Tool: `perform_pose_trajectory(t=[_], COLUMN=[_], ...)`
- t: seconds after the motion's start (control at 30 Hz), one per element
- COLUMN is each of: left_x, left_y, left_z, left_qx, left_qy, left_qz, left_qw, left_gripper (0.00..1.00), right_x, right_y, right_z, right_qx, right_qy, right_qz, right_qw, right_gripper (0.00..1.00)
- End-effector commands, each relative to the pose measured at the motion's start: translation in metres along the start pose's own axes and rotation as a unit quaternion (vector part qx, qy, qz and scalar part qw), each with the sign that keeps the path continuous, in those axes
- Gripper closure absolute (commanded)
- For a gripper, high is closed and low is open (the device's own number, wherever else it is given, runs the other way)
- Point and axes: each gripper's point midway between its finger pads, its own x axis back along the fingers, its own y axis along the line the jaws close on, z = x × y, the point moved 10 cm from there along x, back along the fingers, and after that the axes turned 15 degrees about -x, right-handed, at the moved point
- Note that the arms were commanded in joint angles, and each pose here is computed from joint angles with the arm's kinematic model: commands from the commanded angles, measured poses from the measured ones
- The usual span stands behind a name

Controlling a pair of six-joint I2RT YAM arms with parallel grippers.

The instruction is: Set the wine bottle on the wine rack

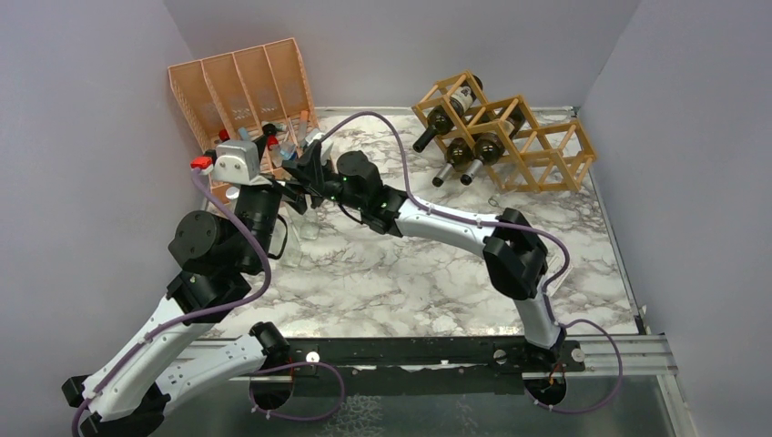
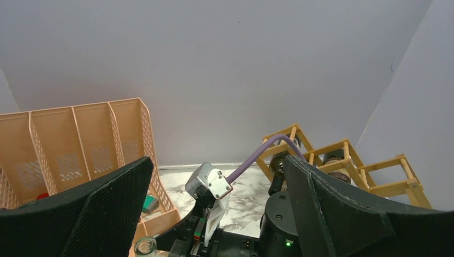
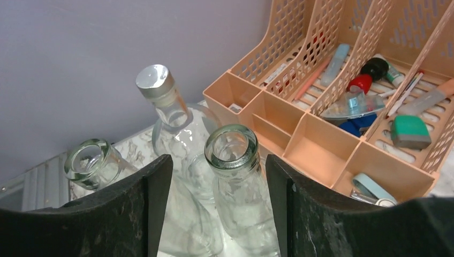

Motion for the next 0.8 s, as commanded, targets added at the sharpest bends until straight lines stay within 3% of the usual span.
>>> perform_pose_trajectory(t=[0.0, 0.13, 0.47, 0.77], left_x=[0.002, 0.002, -0.001, -0.006], left_y=[0.007, 0.007, 0.004, -0.002], left_z=[-0.004, -0.005, -0.001, 0.002], left_qx=[0.0, 0.001, -0.004, 0.001], left_qy=[-0.005, -0.004, 0.001, -0.003], left_qz=[-0.021, -0.023, -0.021, -0.016], left_qw=[1.0, 1.0, 1.0, 1.0], left_gripper=[0.01, 0.01, 0.01, 0.01], right_x=[-0.014, -0.019, -0.012, 0.063], right_y=[0.003, -0.004, -0.005, 0.007], right_z=[-0.007, -0.004, -0.007, -0.041], right_qx=[0.047, 0.071, 0.095, 0.105], right_qy=[-0.063, -0.075, -0.081, -0.173], right_qz=[-0.003, 0.013, 0.025, 0.072], right_qw=[0.997, 0.995, 0.992, 0.977], right_gripper=[0.35, 0.44, 0.89, 0.96])
